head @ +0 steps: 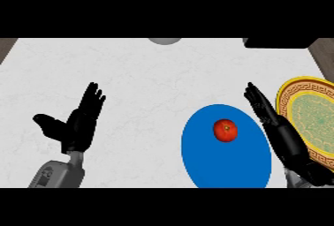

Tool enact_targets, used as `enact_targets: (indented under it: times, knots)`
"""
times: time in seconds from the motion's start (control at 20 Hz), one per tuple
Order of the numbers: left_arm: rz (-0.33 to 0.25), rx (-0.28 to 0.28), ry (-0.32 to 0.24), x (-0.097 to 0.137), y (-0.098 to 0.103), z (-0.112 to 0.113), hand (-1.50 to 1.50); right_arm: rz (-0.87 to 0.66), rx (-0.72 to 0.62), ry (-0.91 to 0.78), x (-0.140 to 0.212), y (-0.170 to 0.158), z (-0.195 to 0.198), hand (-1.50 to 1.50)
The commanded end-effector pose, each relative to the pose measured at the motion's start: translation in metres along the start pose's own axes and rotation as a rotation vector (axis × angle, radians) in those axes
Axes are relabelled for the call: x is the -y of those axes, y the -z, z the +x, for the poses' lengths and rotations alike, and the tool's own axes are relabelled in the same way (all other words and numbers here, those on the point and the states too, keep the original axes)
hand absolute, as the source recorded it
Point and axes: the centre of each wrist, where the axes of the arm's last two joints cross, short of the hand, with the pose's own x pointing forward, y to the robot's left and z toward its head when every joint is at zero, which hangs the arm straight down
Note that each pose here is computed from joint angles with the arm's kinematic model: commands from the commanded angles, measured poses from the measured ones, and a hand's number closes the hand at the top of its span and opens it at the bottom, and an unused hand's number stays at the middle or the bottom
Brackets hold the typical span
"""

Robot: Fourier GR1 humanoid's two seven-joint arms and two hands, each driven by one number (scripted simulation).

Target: Pick the tomato from the plate and place it in the plate

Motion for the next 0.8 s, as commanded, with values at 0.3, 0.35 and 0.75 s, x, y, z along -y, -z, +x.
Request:
enact_targets:
  times: [0.3, 0.35, 0.75]
  knots:
    - [-0.030, 0.034, 0.277, -0.042, -0.004, 0.001, 0.00, -0.188, -0.271, -0.489, 0.034, 0.023, -0.012, 1.50]
    - [-0.021, 0.029, 0.314, -0.055, -0.009, -0.003, 0.00, -0.422, -0.229, -0.433, 0.024, 0.038, -0.008, 1.50]
    - [-0.039, 0.045, 0.322, -0.068, -0.020, -0.012, 0.00, -0.666, -0.121, -0.247, -0.157, 0.036, -0.018, -1.50]
